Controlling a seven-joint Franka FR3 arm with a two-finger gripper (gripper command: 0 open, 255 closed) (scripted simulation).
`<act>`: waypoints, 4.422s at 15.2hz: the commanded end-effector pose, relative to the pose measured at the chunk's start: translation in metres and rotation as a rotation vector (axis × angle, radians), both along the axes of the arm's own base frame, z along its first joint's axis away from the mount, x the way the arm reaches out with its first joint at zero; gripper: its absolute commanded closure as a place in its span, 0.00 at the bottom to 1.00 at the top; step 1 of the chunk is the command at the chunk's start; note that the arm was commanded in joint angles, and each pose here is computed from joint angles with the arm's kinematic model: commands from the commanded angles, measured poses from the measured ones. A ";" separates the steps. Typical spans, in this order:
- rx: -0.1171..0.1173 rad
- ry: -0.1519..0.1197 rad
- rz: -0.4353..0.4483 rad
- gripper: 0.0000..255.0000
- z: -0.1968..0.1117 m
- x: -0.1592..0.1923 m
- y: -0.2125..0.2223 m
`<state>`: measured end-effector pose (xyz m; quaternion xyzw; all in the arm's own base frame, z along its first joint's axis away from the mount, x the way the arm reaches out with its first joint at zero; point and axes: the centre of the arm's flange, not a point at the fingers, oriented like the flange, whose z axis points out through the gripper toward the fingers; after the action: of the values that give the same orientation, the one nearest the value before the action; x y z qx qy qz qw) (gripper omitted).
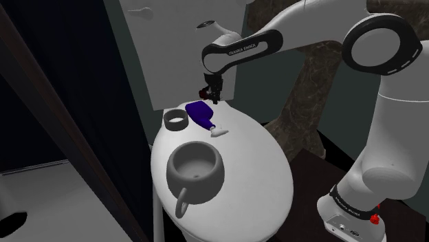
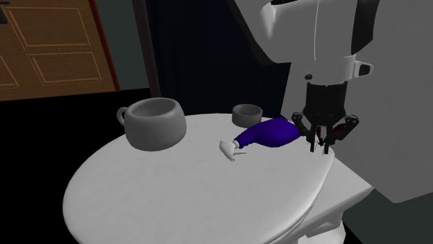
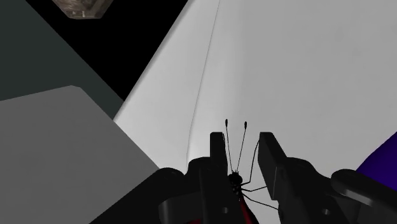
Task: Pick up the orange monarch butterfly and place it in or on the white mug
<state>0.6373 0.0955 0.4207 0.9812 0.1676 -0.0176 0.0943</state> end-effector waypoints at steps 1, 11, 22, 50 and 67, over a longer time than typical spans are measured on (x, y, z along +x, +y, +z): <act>0.000 0.001 0.001 1.00 0.000 0.000 0.000; 0.000 0.001 0.001 1.00 0.053 0.000 0.000; 0.000 0.001 0.001 1.00 0.111 0.000 0.000; 0.000 0.001 0.001 1.00 0.159 -0.142 0.157; 0.000 0.001 0.001 1.00 0.148 -0.292 0.323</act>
<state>0.3527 0.4109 0.5696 0.9809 0.1690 -0.0178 0.0942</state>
